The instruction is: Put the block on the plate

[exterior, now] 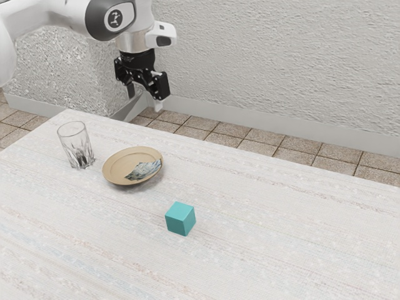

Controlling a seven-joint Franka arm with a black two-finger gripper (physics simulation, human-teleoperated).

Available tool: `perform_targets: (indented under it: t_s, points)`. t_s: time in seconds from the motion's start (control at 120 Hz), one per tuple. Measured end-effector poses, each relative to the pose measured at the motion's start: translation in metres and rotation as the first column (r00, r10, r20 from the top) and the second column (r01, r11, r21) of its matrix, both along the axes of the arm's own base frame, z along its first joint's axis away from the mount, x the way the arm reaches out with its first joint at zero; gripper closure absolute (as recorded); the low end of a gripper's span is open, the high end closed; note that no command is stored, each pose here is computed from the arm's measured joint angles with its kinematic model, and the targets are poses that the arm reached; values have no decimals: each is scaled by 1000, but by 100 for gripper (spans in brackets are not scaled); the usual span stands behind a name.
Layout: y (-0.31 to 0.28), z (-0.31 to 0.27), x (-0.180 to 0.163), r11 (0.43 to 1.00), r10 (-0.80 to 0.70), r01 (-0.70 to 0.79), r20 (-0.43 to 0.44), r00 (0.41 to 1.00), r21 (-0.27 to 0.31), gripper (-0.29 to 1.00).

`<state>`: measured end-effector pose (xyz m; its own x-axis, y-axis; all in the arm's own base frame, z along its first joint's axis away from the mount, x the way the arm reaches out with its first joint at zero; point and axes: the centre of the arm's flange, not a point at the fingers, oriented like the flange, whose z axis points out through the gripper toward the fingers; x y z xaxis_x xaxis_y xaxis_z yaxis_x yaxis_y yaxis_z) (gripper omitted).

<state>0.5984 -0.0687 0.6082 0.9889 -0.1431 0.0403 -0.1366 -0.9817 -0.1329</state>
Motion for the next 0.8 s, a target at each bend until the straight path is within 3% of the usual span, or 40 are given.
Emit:
perform_targets:
  t_s: [0.183,0.333,0.433,0.65,0.8]
  points:
    - [-6,-34,15,1000,17,-17,-25,1000,-14,0]
    - [-45,-144,59,998,45,-49,-117,992,-29,0]
    - [-59,-199,74,992,88,-98,-130,988,-75,0]
    - [-56,-249,-1,977,166,-185,-163,973,-105,0]
    - [-57,-271,-16,976,172,-188,-141,975,-107,0]
